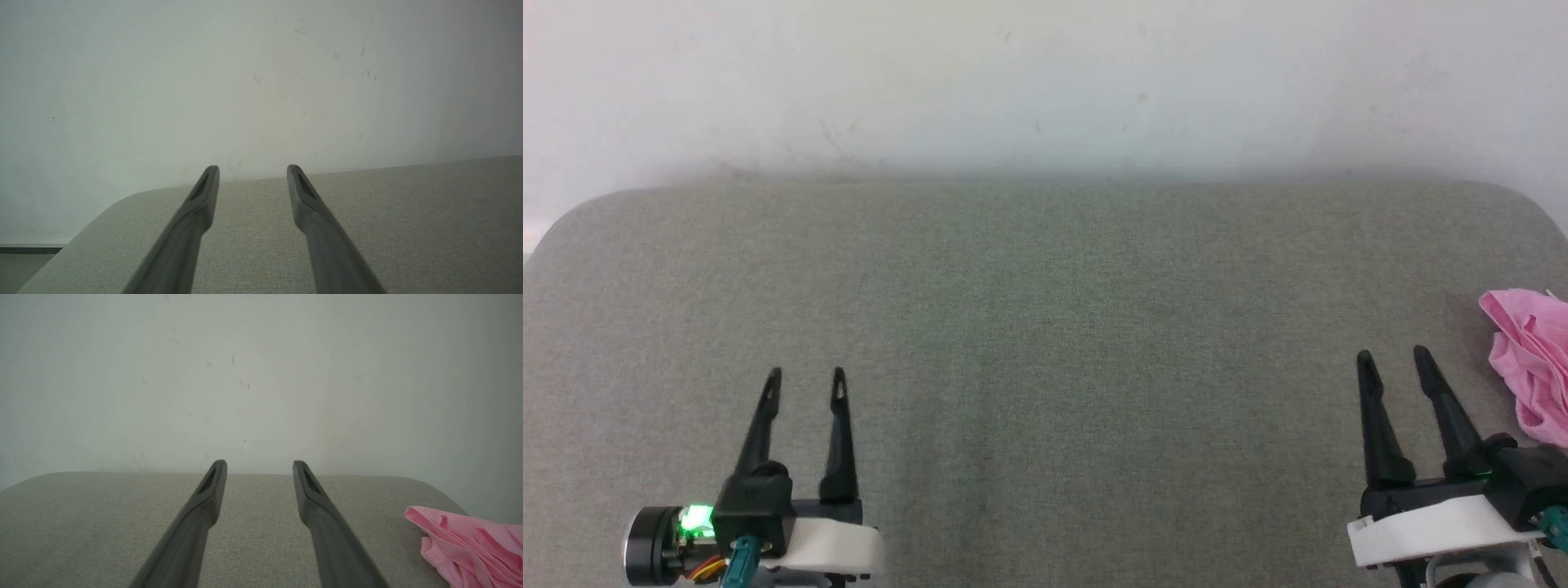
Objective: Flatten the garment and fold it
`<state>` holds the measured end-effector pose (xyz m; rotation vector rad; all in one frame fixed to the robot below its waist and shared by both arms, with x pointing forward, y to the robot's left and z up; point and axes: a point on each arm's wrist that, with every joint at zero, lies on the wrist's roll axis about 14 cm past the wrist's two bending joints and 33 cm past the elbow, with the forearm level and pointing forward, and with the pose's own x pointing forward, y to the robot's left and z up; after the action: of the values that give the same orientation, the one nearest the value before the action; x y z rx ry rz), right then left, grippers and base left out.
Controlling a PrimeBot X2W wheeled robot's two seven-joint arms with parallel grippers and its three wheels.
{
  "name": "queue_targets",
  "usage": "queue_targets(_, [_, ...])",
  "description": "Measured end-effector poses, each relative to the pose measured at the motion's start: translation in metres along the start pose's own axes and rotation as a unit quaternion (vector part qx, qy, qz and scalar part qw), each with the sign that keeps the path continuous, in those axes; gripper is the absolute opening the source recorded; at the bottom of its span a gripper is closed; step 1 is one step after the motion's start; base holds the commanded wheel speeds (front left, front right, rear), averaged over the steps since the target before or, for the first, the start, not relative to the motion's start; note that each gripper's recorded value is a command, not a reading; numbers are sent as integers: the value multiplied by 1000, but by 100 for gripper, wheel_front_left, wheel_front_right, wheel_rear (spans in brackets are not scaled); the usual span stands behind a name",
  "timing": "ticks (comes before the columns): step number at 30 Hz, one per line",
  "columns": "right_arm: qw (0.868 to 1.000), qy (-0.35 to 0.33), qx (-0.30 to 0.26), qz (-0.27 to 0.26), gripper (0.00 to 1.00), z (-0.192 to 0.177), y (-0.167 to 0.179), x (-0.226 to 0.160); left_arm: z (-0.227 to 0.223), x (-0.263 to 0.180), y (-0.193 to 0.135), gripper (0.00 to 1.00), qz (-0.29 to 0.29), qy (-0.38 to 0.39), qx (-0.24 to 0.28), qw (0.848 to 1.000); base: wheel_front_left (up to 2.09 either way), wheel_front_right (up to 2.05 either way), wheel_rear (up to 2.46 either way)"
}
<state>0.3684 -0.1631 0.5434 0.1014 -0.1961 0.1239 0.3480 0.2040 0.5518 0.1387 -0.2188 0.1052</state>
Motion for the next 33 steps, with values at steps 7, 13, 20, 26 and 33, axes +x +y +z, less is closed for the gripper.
queue_targets(7, [1000,2,-1,-1,0,0,-1,0,0,0,-1,0,-1,2,-1,1000,0,0,0])
queue_targets(13, [1000,9,-3,0,0,-2,0,-1,-2,1,-2,0,-5,8,-2,1000,0,0,0])
queue_targets(20, [1000,14,-6,1,0,-3,0,-1,-4,1,-5,0,-8,15,-6,1000,0,0,0])
queue_targets(26, [1000,22,-9,1,0,-5,0,-2,-6,1,-6,0,-10,21,-11,1000,0,0,0])
queue_targets(33, [1000,27,-10,2,0,-6,0,-2,-7,2,-7,0,-12,27,-13,999,0,0,0])
